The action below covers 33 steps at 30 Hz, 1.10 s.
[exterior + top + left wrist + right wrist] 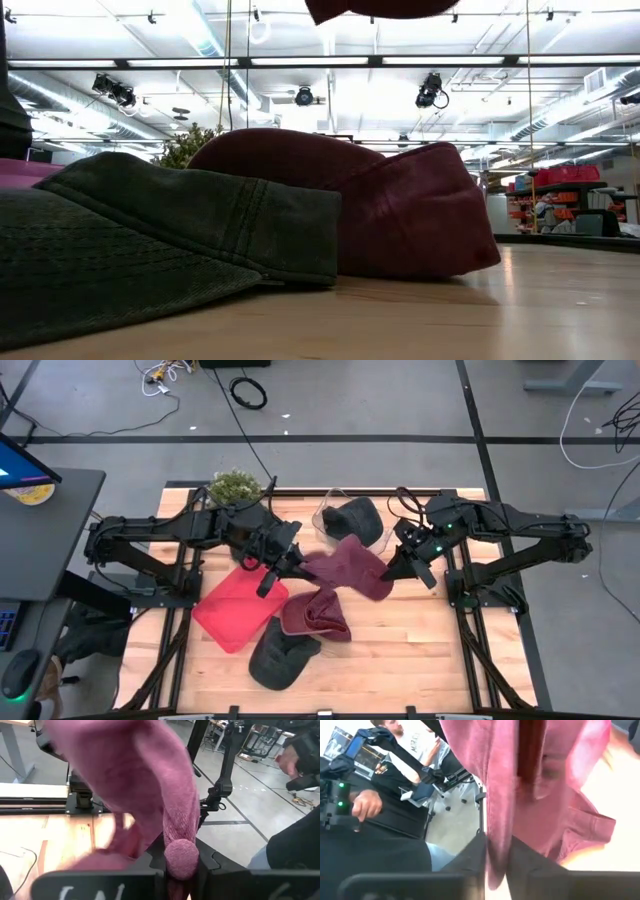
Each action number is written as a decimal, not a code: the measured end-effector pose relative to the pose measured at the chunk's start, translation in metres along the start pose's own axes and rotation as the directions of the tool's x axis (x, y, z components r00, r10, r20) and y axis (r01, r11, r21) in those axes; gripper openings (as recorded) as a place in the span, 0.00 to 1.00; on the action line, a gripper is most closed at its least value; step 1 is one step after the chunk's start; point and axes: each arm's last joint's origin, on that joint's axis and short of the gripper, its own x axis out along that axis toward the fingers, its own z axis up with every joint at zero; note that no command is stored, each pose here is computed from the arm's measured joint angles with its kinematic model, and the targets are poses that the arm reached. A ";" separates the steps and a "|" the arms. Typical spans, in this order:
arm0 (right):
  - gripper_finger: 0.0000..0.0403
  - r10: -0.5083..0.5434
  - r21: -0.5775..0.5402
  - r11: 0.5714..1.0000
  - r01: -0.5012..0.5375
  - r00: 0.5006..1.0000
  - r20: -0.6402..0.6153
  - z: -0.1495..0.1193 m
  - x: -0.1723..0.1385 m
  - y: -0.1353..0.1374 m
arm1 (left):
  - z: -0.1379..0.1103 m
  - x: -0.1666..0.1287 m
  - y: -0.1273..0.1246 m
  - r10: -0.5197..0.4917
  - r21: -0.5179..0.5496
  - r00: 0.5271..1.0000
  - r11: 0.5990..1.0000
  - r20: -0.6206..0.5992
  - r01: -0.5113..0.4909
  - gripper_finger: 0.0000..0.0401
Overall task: Pick & Place hat
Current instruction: Put the right red cap into the red bin
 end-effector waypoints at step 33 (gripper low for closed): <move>0.49 -0.432 -0.101 0.896 0.432 0.902 0.020 -0.013 -0.033 -0.030 | -0.034 -0.036 -0.016 0.241 -0.033 0.898 0.962 -0.369 -0.272 0.10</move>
